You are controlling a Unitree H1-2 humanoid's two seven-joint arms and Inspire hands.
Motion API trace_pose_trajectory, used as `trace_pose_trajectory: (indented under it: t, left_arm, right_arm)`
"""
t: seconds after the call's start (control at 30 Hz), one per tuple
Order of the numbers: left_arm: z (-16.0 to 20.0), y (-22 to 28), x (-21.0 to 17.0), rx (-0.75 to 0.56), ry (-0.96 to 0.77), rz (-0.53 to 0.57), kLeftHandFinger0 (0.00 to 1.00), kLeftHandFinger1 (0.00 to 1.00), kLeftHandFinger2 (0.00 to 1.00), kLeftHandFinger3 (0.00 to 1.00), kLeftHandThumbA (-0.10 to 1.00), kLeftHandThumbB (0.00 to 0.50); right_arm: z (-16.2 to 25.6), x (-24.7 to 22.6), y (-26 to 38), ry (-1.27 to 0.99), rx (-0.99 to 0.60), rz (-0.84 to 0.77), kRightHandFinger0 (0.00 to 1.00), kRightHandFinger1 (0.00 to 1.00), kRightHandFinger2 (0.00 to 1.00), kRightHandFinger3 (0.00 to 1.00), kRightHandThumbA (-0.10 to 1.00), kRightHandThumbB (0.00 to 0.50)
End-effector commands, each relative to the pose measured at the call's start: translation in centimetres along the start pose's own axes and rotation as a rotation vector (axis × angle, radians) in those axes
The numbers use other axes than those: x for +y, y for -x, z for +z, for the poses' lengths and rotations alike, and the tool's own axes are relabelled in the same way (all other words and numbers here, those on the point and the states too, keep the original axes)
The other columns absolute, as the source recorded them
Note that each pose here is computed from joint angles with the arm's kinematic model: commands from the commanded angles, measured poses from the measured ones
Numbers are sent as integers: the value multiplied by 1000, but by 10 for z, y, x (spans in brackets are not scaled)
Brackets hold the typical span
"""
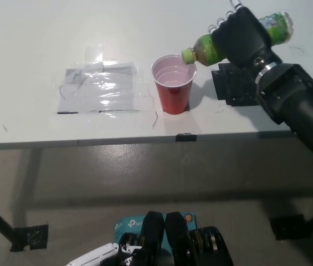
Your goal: The robot uses its right hand to pick up a bottle kept in the middle of the desk and tilt it into a cup kept next to it to pour water out
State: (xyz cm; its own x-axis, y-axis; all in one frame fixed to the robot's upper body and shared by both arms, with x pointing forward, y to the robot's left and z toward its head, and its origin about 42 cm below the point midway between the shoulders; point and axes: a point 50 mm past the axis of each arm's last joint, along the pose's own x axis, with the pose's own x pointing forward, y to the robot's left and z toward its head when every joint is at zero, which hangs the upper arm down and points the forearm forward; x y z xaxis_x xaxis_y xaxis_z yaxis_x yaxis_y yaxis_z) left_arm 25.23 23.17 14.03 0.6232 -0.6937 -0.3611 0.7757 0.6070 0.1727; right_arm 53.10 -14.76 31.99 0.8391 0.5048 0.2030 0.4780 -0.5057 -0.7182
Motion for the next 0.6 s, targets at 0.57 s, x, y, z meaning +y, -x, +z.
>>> trace_pose_trajectory:
  t: [0.57]
  left_arm:
    - [6, 3, 2, -15, -30, -18, 1000, 1000, 1000, 1000, 398, 500]
  right_arm:
    - [-50, -36, -16, 209, -17, -188, 787, 73, 0, 24, 140, 135]
